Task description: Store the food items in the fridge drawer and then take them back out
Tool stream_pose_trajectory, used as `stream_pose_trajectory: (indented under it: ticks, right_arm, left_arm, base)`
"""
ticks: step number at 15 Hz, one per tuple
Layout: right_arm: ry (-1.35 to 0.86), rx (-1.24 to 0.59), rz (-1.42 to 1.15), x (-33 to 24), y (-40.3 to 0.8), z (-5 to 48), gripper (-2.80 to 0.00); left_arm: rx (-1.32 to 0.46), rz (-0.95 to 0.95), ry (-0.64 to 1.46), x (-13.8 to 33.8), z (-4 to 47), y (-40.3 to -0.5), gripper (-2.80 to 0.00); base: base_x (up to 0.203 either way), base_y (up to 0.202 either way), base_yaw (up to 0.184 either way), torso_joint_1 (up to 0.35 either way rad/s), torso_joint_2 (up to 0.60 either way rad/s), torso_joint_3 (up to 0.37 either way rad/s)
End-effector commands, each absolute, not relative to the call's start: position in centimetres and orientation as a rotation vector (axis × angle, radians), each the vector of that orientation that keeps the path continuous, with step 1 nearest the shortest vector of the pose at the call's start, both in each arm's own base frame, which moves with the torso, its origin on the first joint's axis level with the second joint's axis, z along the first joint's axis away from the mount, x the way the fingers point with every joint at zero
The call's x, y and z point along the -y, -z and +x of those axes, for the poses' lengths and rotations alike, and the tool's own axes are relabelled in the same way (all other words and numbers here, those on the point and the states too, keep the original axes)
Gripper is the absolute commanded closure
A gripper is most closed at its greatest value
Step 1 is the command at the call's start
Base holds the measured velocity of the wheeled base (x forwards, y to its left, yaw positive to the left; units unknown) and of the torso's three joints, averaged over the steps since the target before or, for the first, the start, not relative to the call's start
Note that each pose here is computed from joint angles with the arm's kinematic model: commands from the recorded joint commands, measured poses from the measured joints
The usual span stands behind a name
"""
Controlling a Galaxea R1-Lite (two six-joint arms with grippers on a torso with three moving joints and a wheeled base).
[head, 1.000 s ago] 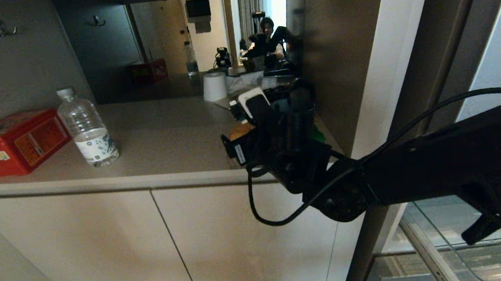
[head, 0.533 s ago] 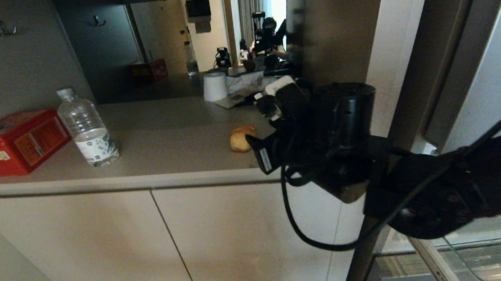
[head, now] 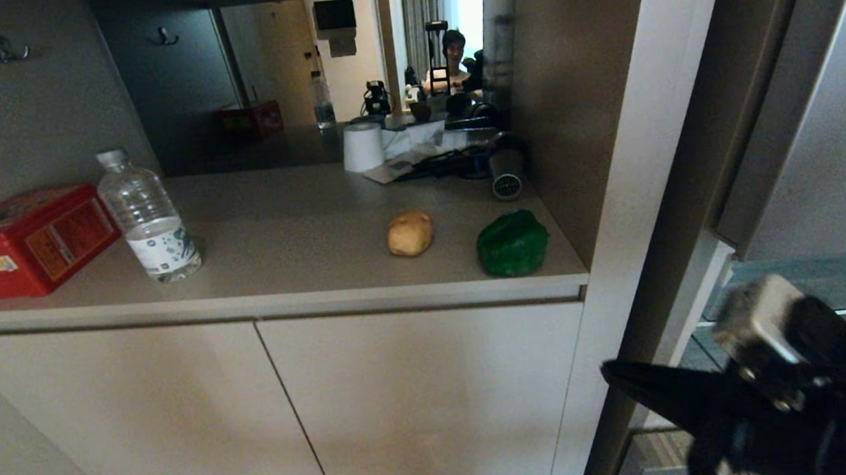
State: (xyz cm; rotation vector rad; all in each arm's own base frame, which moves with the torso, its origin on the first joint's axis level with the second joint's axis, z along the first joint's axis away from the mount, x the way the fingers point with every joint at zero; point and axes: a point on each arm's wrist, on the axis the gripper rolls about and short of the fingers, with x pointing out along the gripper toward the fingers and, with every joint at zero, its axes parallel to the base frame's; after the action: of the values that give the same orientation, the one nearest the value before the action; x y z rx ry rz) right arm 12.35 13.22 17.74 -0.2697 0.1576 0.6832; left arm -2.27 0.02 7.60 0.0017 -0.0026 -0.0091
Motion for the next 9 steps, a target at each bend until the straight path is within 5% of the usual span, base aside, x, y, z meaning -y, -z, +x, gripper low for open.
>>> stream_pose_trajectory:
  ticks: [1,9]
  right_arm:
    - [-0.713,-0.169,-0.227,-9.5,-15.7,8.9,0.0]
    - [-0.576,-0.247,0.021,-4.7,-11.7,6.1,0.0]
  left_arm:
    - [0.002,0.002,0.009,0.0,-2.3,-7.6,0.0]
    - [0.002,0.002,0.009,0.0,-2.3,-7.6,0.0]
  base:
    - [0.0,0.0,0.0,0.0,0.0,0.0]
    - [0.0,0.0,0.0,0.0,0.0,0.0]
